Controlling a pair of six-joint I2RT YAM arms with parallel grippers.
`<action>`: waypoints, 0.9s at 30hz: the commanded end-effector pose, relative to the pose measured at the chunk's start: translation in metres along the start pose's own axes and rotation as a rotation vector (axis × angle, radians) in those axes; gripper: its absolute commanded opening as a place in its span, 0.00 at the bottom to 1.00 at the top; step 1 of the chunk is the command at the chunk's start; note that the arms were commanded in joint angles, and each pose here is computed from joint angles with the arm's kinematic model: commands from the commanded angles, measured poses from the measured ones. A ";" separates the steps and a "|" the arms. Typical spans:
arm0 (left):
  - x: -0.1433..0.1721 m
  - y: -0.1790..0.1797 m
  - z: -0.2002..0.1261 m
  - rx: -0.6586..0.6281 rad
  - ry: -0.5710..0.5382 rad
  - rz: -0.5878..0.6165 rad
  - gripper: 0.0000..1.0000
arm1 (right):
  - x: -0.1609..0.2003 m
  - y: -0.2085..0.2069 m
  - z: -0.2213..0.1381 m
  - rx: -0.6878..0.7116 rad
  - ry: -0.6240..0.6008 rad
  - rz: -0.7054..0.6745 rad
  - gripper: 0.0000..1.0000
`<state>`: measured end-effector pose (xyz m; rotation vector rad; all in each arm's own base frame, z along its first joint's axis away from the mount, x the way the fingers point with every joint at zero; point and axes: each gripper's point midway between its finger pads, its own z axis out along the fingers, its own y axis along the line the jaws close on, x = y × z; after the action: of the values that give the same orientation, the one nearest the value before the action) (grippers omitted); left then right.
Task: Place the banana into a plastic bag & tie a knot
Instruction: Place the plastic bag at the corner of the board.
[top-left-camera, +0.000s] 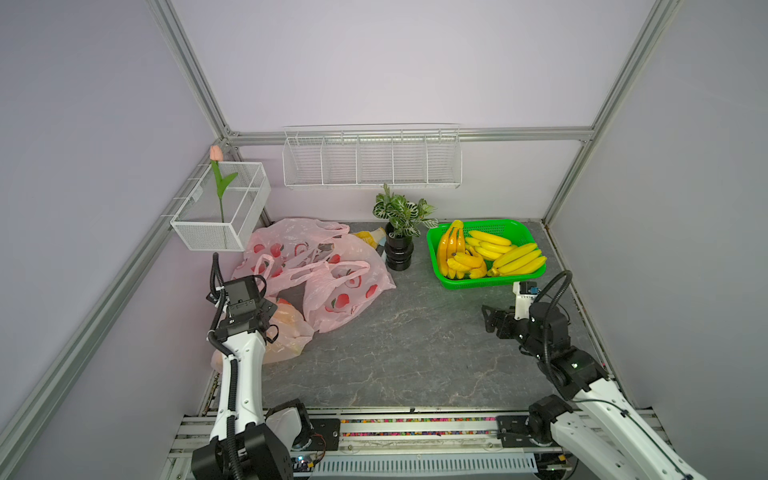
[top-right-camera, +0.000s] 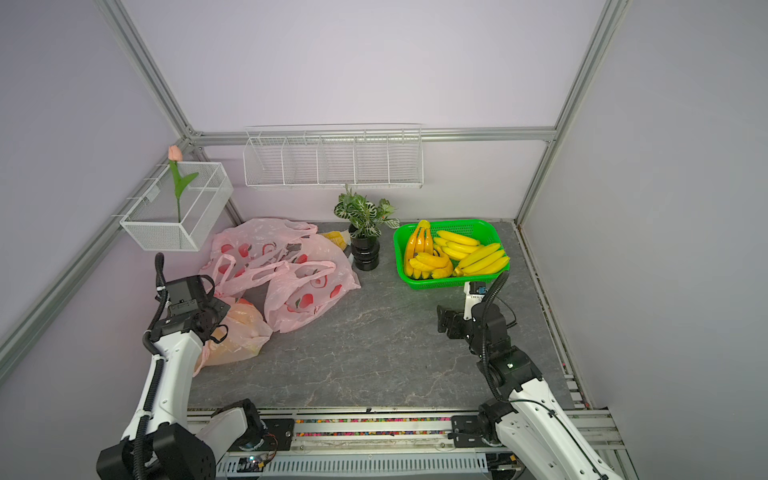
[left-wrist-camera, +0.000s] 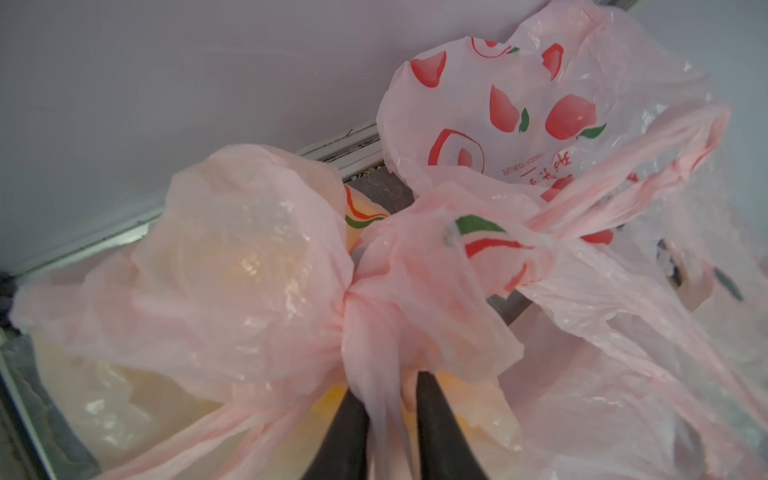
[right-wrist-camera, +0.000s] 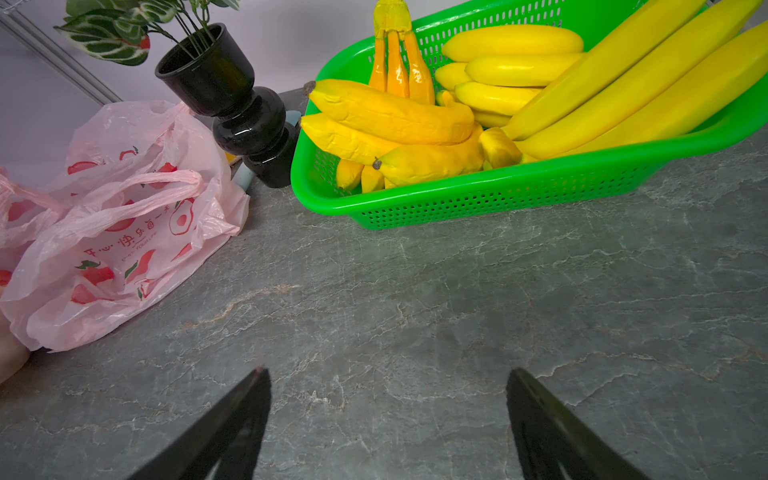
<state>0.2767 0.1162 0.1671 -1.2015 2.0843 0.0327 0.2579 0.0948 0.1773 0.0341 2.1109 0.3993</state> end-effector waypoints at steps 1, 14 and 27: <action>-0.018 -0.017 -0.018 0.073 -0.040 0.015 0.36 | 0.001 -0.003 0.001 0.004 -0.006 0.000 0.91; 0.009 -0.129 -0.108 0.348 -0.113 0.434 0.66 | -0.001 0.015 0.004 -0.070 0.051 0.002 0.91; 0.132 -0.190 -0.016 0.098 0.038 0.900 0.79 | -0.004 0.028 -0.002 -0.104 0.081 0.001 0.89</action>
<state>0.3646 -0.1143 0.1589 -0.0992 2.4842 0.1393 0.2576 0.1161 0.1852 -0.0356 2.1607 0.4952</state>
